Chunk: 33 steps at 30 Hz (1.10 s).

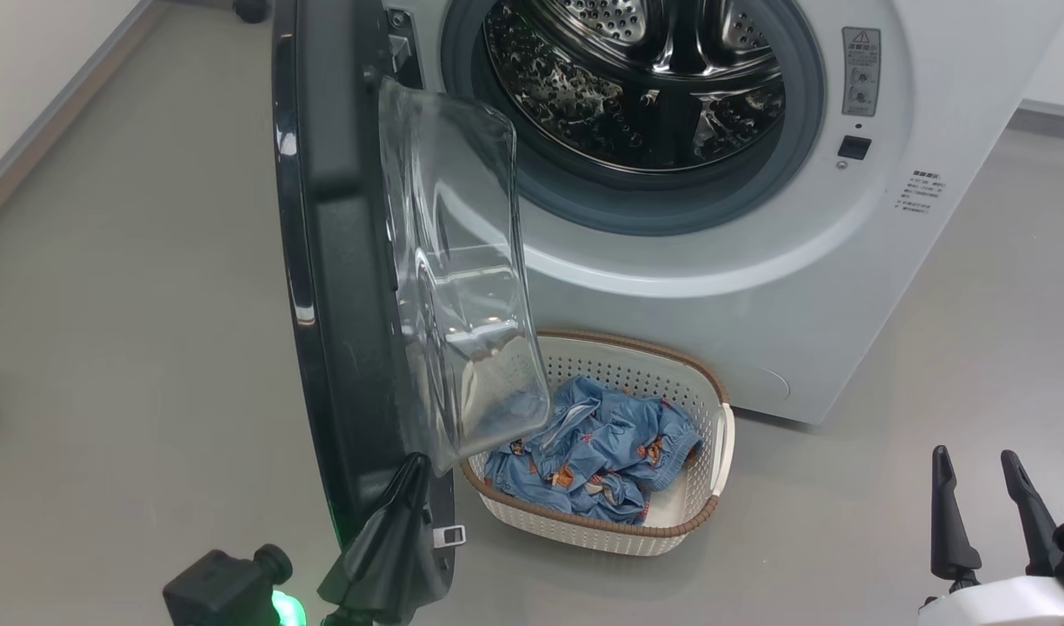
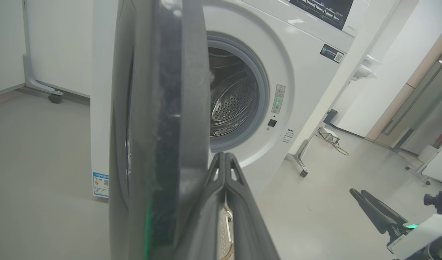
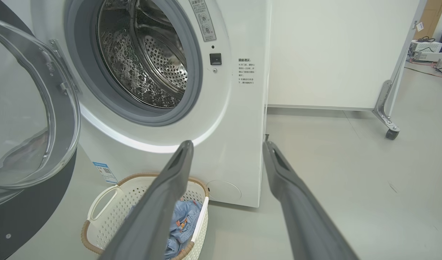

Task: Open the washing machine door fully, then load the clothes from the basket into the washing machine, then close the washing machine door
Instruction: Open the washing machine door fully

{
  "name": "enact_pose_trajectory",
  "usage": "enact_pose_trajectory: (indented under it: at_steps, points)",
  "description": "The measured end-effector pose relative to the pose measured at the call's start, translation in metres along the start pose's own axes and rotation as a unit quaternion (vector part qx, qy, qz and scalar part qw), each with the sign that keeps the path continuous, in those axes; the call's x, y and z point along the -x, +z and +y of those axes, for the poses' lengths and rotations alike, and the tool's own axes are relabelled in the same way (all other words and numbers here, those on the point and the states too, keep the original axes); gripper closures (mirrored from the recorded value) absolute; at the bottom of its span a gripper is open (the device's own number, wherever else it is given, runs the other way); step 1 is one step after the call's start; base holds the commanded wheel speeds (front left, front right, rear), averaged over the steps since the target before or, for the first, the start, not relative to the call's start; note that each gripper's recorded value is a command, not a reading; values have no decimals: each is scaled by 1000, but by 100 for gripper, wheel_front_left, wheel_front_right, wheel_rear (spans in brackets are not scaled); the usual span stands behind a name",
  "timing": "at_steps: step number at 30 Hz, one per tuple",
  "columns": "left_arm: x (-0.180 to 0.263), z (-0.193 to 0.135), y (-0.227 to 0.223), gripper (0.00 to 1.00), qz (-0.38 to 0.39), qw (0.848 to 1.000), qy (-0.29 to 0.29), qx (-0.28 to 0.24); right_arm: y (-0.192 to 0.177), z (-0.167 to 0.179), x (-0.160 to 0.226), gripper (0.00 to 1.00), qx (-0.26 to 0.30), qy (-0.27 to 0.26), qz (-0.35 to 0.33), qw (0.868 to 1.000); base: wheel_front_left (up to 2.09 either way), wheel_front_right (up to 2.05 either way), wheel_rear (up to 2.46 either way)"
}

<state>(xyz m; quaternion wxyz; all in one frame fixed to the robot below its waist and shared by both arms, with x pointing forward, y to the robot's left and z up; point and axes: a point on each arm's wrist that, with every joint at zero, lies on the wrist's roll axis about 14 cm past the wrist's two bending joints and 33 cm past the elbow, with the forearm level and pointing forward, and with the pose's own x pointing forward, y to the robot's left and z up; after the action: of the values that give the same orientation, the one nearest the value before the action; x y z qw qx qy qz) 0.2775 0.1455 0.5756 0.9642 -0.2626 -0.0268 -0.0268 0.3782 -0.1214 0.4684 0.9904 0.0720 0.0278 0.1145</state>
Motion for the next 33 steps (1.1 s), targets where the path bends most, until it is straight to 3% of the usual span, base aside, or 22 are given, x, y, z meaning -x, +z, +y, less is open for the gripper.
enact_pose_trajectory:
  at_steps: [20,33]
  points:
    - [-8,8,-3,100,1,1000,16,3,-6,7,-9,0,-5,10,7,1000,0,0,0]
    - [-15,31,10,100,-18,998,59,-23,-9,15,-16,0,-9,23,10,1000,0,0,0]
